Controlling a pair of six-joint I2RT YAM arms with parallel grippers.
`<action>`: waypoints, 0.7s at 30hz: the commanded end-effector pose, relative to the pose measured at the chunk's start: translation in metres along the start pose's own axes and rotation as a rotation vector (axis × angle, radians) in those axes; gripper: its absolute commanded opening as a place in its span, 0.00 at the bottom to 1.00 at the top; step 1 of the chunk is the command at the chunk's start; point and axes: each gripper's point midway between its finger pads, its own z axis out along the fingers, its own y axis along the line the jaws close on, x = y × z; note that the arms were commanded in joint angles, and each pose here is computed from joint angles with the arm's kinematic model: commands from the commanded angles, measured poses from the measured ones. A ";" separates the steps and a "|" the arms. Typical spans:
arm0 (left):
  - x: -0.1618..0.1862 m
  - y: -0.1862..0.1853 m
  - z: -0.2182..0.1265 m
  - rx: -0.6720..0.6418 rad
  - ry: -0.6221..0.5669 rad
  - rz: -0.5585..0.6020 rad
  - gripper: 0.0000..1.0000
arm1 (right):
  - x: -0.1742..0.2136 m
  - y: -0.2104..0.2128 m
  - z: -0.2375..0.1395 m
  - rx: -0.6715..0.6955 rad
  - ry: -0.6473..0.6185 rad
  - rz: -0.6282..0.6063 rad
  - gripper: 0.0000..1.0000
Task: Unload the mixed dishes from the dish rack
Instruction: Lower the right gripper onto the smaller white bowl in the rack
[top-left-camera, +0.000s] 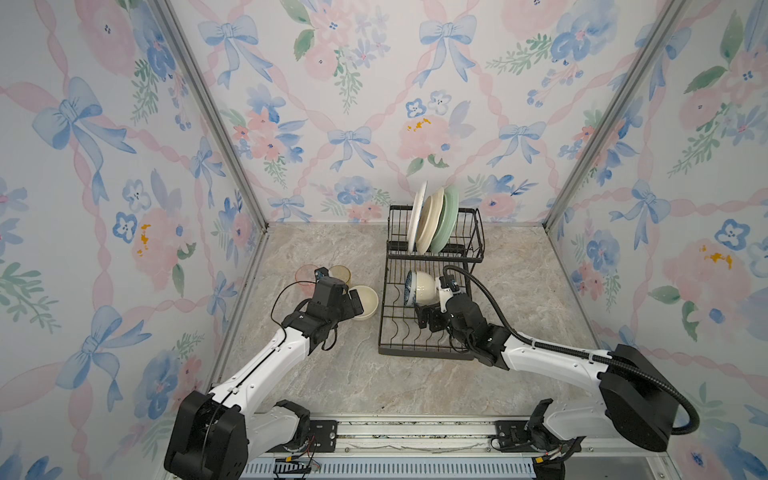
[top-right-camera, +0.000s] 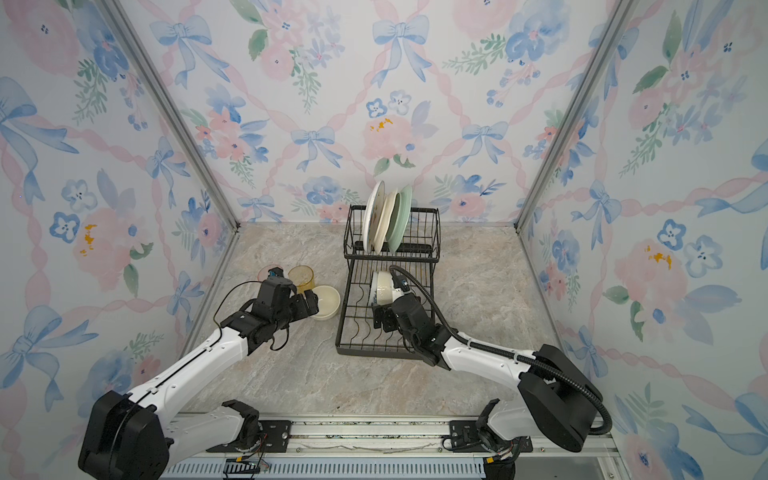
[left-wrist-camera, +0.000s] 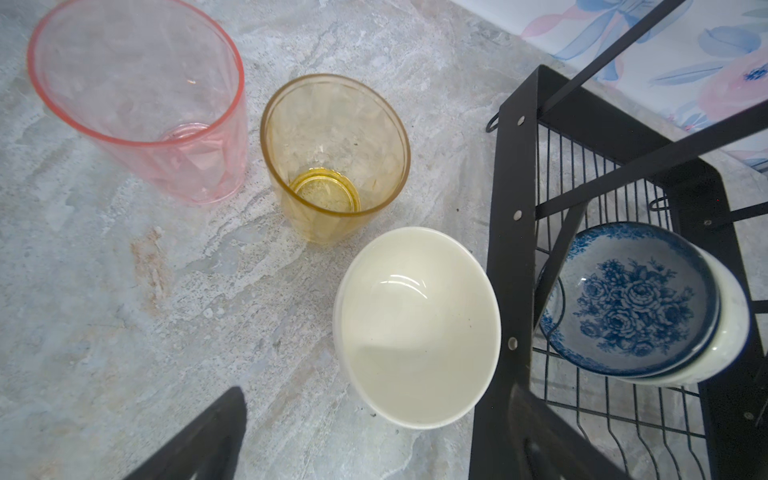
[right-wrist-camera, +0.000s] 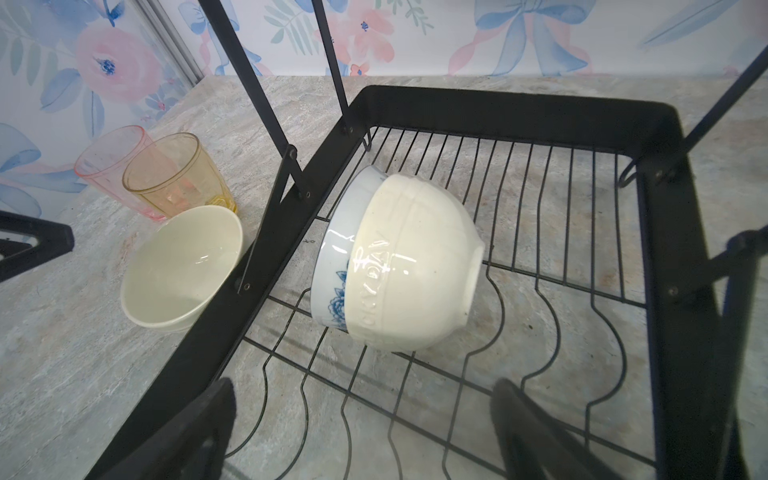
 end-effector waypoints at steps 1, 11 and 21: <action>-0.004 0.001 -0.005 0.014 -0.047 -0.021 0.98 | -0.014 -0.005 0.007 0.022 -0.067 0.007 0.97; 0.001 -0.006 -0.009 0.075 -0.069 0.003 0.98 | -0.011 -0.019 0.020 0.082 -0.057 -0.007 0.97; 0.006 -0.015 -0.004 0.111 -0.045 0.023 0.98 | -0.008 -0.016 0.030 0.059 -0.039 -0.026 0.97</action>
